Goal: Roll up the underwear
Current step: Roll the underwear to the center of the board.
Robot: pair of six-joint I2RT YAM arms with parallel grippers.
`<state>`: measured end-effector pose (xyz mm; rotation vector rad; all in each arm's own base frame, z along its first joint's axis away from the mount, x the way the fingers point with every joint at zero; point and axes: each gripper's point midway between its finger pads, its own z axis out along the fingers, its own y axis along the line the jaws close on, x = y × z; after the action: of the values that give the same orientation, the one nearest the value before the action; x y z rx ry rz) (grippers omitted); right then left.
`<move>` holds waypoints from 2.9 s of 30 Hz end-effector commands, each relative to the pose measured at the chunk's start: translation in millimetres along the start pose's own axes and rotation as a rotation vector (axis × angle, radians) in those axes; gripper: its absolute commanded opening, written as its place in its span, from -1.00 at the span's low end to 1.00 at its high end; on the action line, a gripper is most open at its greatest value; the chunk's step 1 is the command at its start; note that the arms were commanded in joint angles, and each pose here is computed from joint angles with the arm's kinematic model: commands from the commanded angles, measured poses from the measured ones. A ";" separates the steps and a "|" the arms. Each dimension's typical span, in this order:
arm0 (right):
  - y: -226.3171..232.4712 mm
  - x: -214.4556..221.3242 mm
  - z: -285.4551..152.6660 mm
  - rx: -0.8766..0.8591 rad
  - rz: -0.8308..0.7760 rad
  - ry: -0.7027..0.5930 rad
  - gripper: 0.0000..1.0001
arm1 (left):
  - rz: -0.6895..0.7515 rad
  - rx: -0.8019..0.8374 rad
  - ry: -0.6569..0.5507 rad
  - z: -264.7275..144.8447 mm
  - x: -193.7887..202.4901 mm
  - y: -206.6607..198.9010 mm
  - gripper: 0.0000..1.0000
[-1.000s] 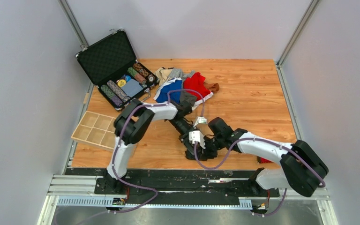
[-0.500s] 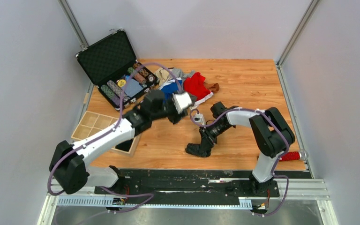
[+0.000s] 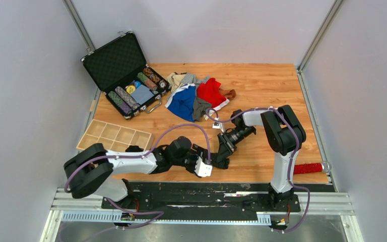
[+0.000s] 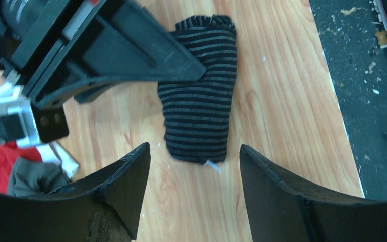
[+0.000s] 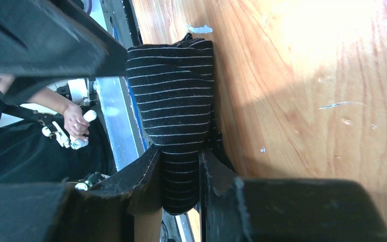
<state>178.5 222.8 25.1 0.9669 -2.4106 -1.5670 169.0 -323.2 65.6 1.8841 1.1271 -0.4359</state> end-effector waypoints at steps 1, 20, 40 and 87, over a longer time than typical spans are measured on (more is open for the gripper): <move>-54.4 27.4 -2.8 0.207 -0.004 0.142 -1.00 | 0.167 -0.127 -0.111 20.6 -30.3 21.1 0.47; -59.4 26.1 -2.6 0.149 0.137 0.175 -1.00 | 0.352 -0.005 0.130 70.8 34.0 -4.0 0.06; 29.7 -112.4 -228.5 0.483 -0.321 -0.518 1.00 | -0.163 0.807 0.280 34.5 67.7 -111.9 -0.77; -2.4 26.8 -20.3 0.650 -1.180 -0.034 -0.90 | -0.825 0.865 0.160 44.7 44.7 -78.2 -0.75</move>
<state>164.6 198.8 36.7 2.7903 -2.4966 -0.9330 161.6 -386.5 33.2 1.9908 1.5615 -1.5047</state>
